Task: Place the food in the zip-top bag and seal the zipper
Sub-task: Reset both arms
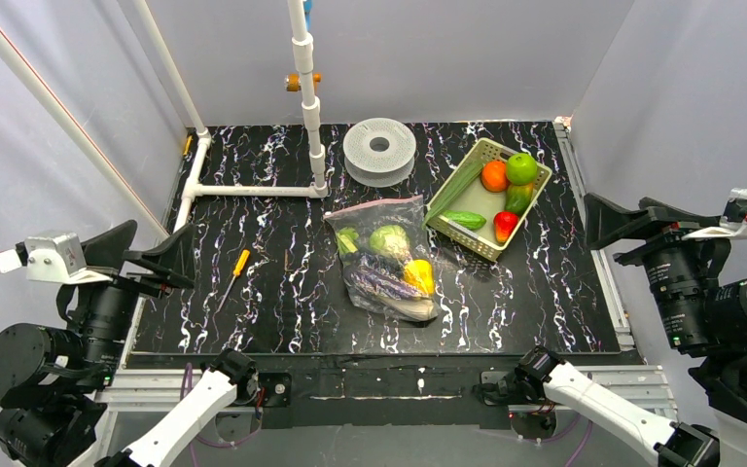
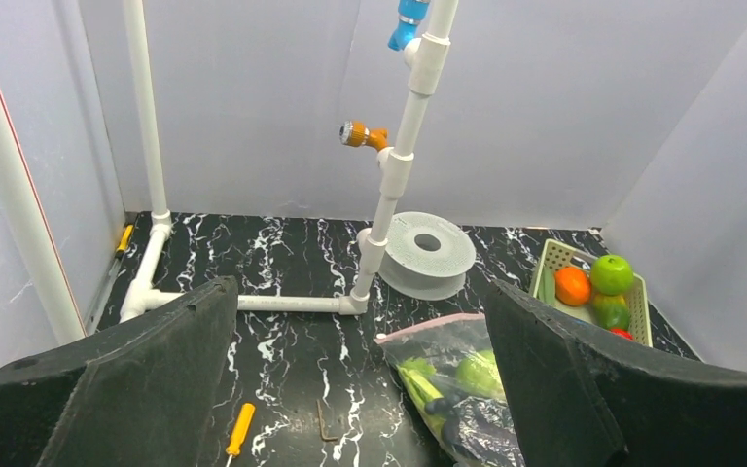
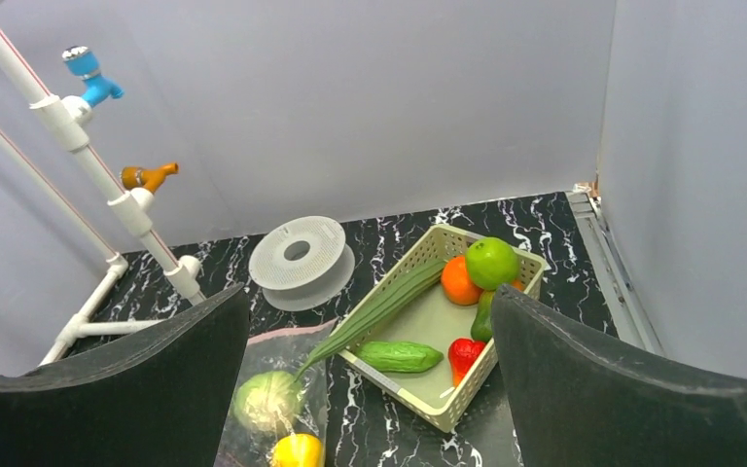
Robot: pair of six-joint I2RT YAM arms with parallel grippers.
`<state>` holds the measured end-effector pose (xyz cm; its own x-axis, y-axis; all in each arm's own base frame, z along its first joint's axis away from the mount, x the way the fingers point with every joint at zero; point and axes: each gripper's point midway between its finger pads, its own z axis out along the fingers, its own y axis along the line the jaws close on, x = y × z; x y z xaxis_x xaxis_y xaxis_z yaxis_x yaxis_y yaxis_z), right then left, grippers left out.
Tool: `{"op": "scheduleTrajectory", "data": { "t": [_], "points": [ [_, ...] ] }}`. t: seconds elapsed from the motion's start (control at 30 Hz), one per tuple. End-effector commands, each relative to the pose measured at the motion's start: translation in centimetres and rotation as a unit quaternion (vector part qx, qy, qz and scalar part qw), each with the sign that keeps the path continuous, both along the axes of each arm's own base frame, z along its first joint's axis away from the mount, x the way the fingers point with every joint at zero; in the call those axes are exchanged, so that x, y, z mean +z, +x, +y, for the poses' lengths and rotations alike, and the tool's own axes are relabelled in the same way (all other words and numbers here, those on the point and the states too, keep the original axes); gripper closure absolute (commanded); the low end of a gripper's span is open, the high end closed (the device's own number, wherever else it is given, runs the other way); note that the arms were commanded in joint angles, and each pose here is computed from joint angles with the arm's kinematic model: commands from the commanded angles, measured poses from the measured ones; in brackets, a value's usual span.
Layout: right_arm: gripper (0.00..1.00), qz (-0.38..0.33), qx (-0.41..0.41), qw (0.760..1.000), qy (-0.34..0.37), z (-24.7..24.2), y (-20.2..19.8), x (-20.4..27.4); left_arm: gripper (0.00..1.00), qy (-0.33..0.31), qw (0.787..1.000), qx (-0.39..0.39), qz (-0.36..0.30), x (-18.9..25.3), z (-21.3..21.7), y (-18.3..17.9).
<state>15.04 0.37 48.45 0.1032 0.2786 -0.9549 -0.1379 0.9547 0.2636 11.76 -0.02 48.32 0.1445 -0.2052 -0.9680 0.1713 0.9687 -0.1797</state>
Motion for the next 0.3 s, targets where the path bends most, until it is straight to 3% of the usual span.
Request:
{"op": "scheduleTrajectory", "data": {
  "t": [0.0,0.27],
  "points": [
    [0.02,-0.003,-0.026,1.0,0.013,-1.02,0.02,0.1,0.02,0.019,1.0,0.012,0.012,0.03,-0.32,1.48],
    [0.02,0.008,-0.034,0.999,-0.006,-0.6,0.8,-0.06,0.02,0.017,1.0,0.009,0.015,-0.12,-0.51,1.57]
  ]
}}
